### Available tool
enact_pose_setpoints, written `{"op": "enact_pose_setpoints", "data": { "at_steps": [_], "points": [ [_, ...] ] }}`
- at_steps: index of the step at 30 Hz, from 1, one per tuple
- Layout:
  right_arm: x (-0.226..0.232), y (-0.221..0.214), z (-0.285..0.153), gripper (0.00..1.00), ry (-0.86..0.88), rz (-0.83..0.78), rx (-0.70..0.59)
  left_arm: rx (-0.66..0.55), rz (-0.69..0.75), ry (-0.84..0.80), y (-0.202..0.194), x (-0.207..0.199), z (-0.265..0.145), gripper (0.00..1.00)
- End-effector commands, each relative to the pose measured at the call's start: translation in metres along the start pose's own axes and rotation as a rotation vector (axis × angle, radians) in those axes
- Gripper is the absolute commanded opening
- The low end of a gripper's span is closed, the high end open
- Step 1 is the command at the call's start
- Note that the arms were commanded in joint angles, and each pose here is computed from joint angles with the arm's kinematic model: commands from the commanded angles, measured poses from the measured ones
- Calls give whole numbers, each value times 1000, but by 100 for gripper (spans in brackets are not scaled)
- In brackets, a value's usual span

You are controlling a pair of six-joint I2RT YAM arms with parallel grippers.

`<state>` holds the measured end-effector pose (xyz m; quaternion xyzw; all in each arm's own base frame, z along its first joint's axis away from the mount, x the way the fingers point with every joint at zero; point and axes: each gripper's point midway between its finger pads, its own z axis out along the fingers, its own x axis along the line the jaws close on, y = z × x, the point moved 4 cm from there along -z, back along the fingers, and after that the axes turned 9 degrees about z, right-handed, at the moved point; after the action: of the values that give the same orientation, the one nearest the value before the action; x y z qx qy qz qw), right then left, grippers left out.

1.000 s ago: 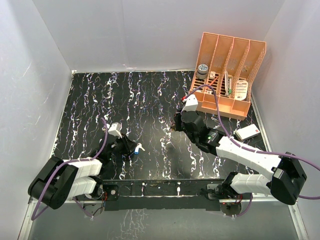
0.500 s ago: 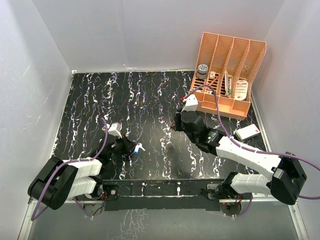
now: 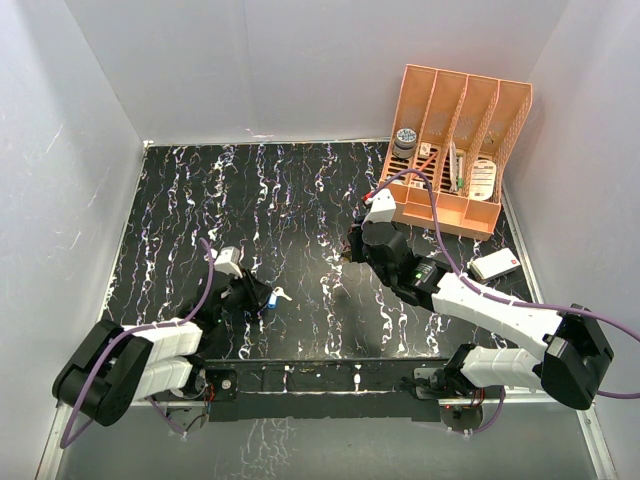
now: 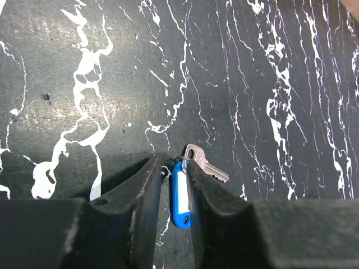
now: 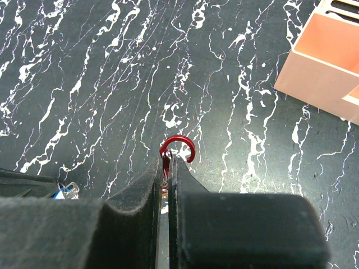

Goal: Put the keys on the keyring

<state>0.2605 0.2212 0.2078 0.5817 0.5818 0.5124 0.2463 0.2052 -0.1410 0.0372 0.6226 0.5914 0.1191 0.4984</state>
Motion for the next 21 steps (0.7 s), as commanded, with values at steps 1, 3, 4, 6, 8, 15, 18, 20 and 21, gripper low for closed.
{"op": "enact_pose_setpoints", "data": {
  "at_steps": [1,3,4,6,8,15,18,20,21],
  "points": [
    [6,13,-1,0,20,31,-55,-23,12,20,2,5,-2,28],
    [5,13,-2,0,18,31,-55,-21,11,20,2,4,-2,29],
    [5,13,-2,0,18,31,-56,-21,12,20,2,4,-2,30],
    [5,13,-2,0,18,31,-56,-21,11,20,3,4,-2,29],
    [5,13,-2,0,18,32,-56,-19,11,21,2,4,-2,30],
    [4,13,-2,0,16,31,-58,-20,13,19,5,3,0,30],
    [4,13,-2,0,14,29,-58,-43,11,1,11,-1,-2,30],
    [4,14,-2,0,14,30,-58,-67,18,-12,19,-6,-5,31],
    [4,14,-2,0,16,31,-58,-73,24,-12,22,-7,-6,31]
  ]
}}
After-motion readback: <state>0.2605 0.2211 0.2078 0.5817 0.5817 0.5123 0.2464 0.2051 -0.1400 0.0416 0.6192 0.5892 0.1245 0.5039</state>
